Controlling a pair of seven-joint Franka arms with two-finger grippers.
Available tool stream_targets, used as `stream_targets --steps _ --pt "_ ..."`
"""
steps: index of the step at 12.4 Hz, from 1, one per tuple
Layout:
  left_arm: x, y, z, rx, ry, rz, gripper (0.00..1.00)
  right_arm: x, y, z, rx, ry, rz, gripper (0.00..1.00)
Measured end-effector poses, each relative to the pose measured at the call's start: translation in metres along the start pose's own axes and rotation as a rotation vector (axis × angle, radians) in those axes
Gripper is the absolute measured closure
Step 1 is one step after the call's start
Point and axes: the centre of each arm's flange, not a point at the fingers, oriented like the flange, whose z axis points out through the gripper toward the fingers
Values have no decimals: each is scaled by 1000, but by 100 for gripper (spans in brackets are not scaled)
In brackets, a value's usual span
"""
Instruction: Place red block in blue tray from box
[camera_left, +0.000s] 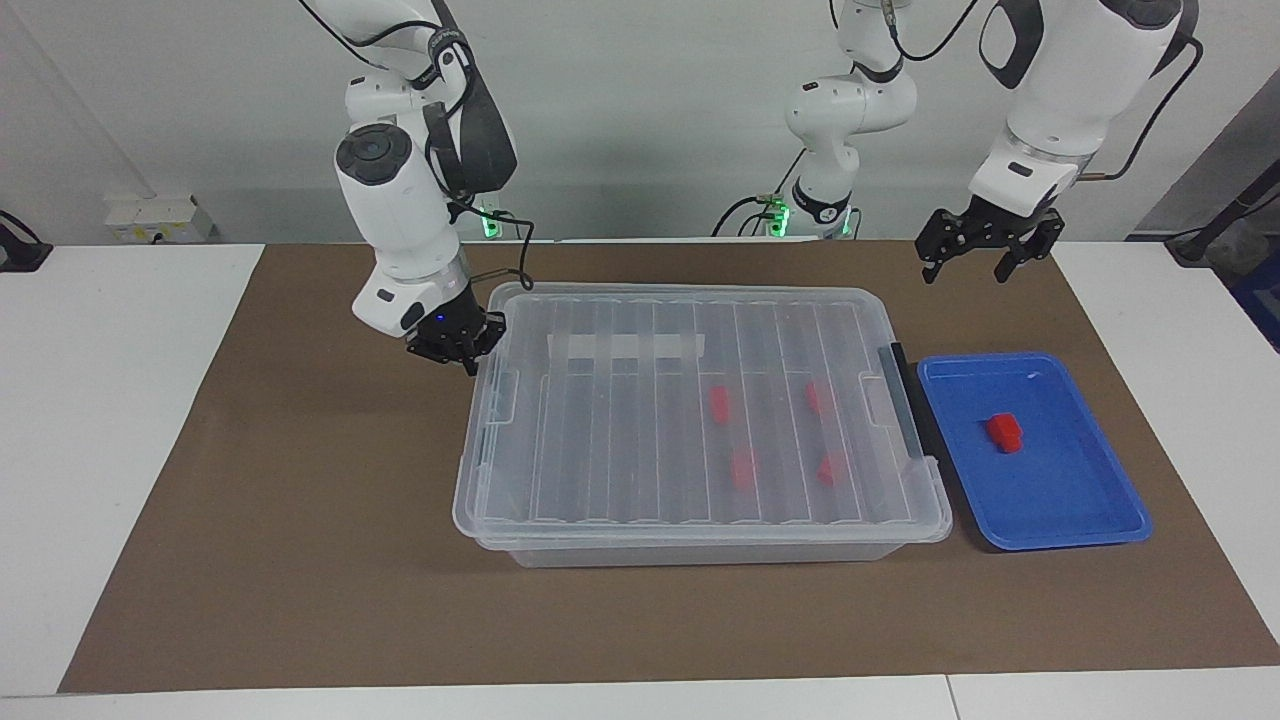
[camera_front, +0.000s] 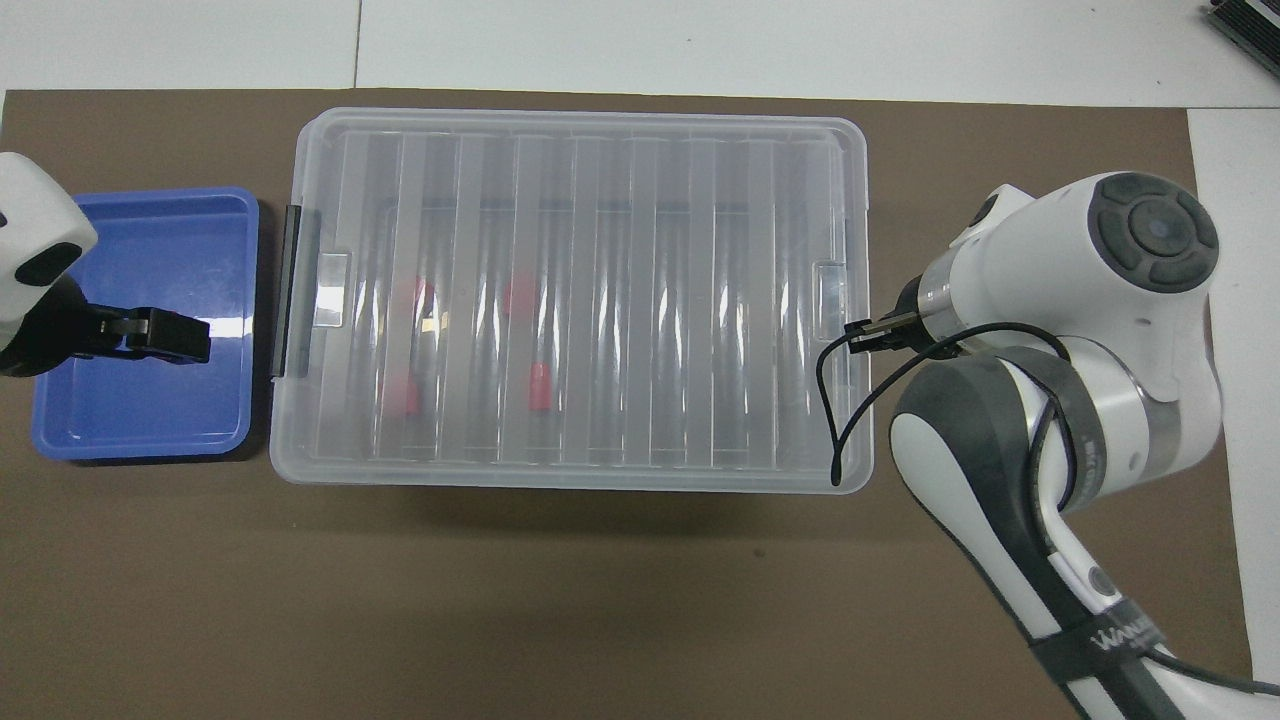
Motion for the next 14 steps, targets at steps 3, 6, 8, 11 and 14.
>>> stream_targets --steps 3,6,8,11,14 --pt "-2 2 -4 2 3 3 0 0 -2 0 0 0 -3 99" --pt "-8 2 -18 5 22 1 0 0 0 -1 2 2 1 99" --pt "-10 2 -21 6 21 0 0 0 10 -6 0 10 18 99" --pt "-10 2 -20 6 18 0 0 -4 44 -17 -5 13 78 99" --pt "-10 2 -20 6 18 0 0 -14 89 -32 -12 10 157 99"
